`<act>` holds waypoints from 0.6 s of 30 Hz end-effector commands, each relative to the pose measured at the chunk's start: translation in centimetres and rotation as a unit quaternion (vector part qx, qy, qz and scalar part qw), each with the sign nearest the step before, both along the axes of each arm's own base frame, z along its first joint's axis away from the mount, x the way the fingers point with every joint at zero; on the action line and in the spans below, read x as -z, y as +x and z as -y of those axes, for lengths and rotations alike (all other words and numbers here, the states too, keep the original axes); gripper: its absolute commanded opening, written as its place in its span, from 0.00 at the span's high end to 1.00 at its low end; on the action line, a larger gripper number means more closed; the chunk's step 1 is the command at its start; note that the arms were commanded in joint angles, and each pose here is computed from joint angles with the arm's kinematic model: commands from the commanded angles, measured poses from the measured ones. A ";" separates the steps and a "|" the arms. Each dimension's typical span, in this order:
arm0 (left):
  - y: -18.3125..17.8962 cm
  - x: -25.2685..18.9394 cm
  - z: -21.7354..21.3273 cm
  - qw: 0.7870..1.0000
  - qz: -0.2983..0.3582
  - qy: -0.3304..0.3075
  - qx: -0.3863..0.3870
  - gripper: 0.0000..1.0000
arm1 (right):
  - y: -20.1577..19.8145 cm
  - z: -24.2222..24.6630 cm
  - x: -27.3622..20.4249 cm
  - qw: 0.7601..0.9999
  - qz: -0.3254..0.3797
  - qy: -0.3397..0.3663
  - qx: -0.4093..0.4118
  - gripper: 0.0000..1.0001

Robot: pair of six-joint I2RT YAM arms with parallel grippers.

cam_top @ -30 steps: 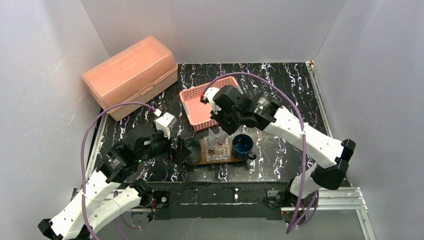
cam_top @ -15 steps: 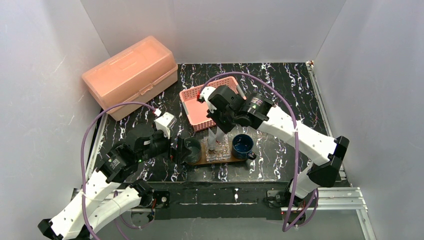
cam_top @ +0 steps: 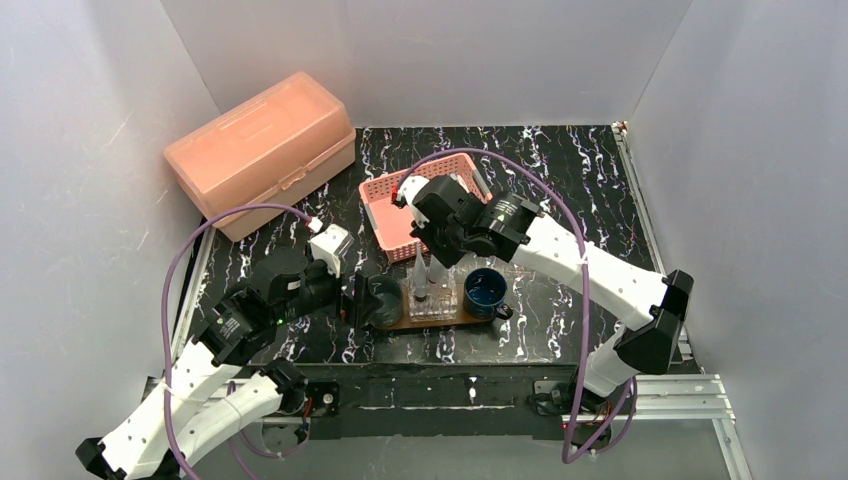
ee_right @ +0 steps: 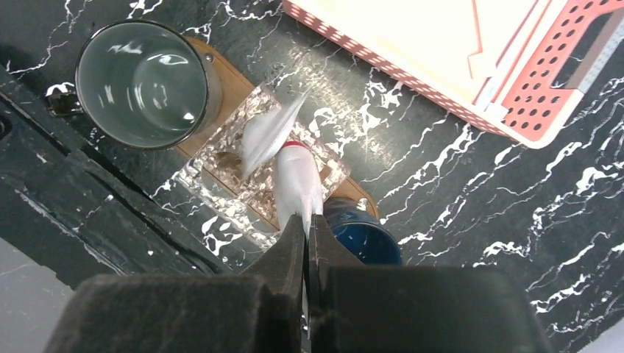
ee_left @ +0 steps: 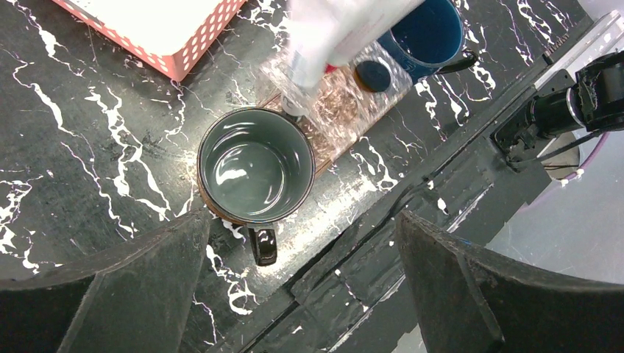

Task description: Prepare toiletry sets of a toothbrush and toothpaste on the tray

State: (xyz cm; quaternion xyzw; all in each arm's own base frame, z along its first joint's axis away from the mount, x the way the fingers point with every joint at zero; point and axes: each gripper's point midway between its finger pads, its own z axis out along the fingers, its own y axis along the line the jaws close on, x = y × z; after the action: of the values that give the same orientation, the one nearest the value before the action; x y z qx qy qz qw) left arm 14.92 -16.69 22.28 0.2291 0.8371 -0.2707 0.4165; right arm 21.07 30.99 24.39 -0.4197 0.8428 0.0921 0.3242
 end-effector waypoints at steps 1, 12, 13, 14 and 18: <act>0.2 -0.1 -0.1 1.000 0.010 0.004 -0.002 0.02 | -0.5 -0.2 1.0 1.000 -0.015 -0.006 -0.007 0.99; 0.2 0.0 -0.2 1.000 0.009 0.005 -0.003 0.01 | -0.5 -0.3 0.8 1.000 -0.015 0.001 -0.006 0.99; 0.2 0.1 -0.2 1.000 0.009 0.005 -0.003 0.01 | -0.5 -0.3 1.0 1.000 -0.015 -0.002 -0.004 0.99; 0.3 0.1 -0.2 1.000 0.009 0.006 -0.003 0.01 | -0.4 -0.2 1.3 1.000 -0.015 -0.004 -0.001 0.99; 0.3 0.1 -0.2 1.000 0.009 0.006 -0.003 0.01 | -0.2 -0.3 2.2 1.000 -0.018 -0.008 0.008 0.99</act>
State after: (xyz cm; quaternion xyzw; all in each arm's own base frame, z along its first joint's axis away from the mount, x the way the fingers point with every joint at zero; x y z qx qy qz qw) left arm 14.99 -16.66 22.27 0.2292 0.8371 -0.2690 0.4176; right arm 20.17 30.70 22.53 -0.4273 0.8500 0.0914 0.2944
